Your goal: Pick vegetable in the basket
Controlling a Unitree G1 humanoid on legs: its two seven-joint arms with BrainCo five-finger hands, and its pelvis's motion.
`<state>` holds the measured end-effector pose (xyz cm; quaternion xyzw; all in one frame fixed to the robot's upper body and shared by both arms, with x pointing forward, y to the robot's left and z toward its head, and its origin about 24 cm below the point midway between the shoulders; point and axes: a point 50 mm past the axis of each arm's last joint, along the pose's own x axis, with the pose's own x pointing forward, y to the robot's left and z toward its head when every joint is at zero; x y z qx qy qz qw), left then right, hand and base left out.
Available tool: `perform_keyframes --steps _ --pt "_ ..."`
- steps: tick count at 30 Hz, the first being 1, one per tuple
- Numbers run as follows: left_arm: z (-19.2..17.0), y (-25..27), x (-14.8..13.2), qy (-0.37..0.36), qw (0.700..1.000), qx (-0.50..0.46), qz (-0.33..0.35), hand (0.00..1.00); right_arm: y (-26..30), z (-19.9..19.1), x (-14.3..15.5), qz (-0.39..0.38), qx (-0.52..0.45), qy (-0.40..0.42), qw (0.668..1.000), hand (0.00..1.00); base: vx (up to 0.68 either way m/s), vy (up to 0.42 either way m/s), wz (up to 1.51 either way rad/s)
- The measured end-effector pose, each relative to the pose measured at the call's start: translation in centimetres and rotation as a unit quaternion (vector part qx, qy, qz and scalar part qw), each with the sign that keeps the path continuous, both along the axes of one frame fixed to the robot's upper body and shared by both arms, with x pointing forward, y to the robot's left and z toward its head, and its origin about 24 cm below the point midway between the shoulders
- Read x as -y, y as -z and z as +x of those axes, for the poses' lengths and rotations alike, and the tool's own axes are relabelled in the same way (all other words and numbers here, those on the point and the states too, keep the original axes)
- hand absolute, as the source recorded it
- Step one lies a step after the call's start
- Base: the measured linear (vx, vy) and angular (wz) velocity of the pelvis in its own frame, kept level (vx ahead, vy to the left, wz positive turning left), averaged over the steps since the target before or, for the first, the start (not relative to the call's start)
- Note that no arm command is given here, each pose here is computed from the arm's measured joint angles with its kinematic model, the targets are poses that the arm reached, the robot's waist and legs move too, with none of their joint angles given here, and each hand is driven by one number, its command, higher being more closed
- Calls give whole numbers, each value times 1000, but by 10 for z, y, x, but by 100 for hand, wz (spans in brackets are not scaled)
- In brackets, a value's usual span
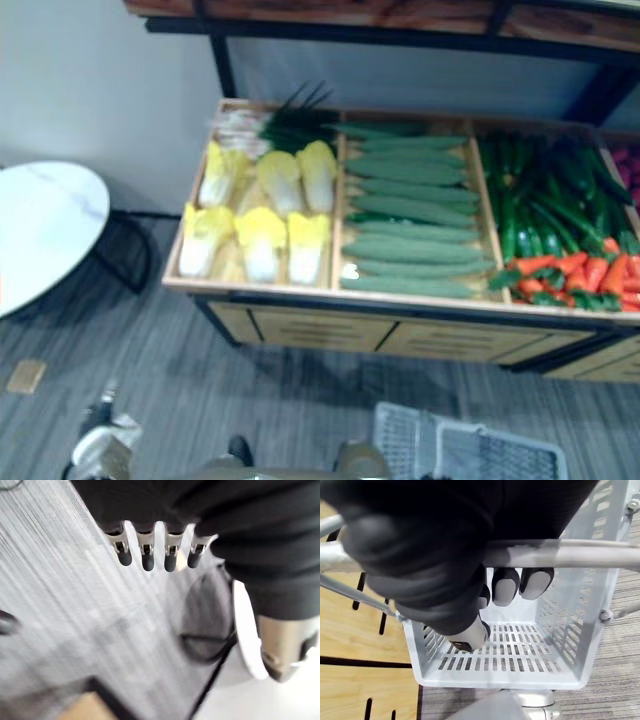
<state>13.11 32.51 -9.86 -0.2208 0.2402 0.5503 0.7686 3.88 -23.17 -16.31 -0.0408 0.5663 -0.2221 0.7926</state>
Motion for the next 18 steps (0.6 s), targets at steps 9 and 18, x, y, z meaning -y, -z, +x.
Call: perform_keyframes --steps 9,18 --pt "49 -91 -57 -68 976 147 147 0 -1 -22 9 -23 -28 12 999 100 39 -1 -30" --pt "118 -154 6 226 885 115 390 0 -4 -37 18 -36 -32 25 999 100 15 3 1"
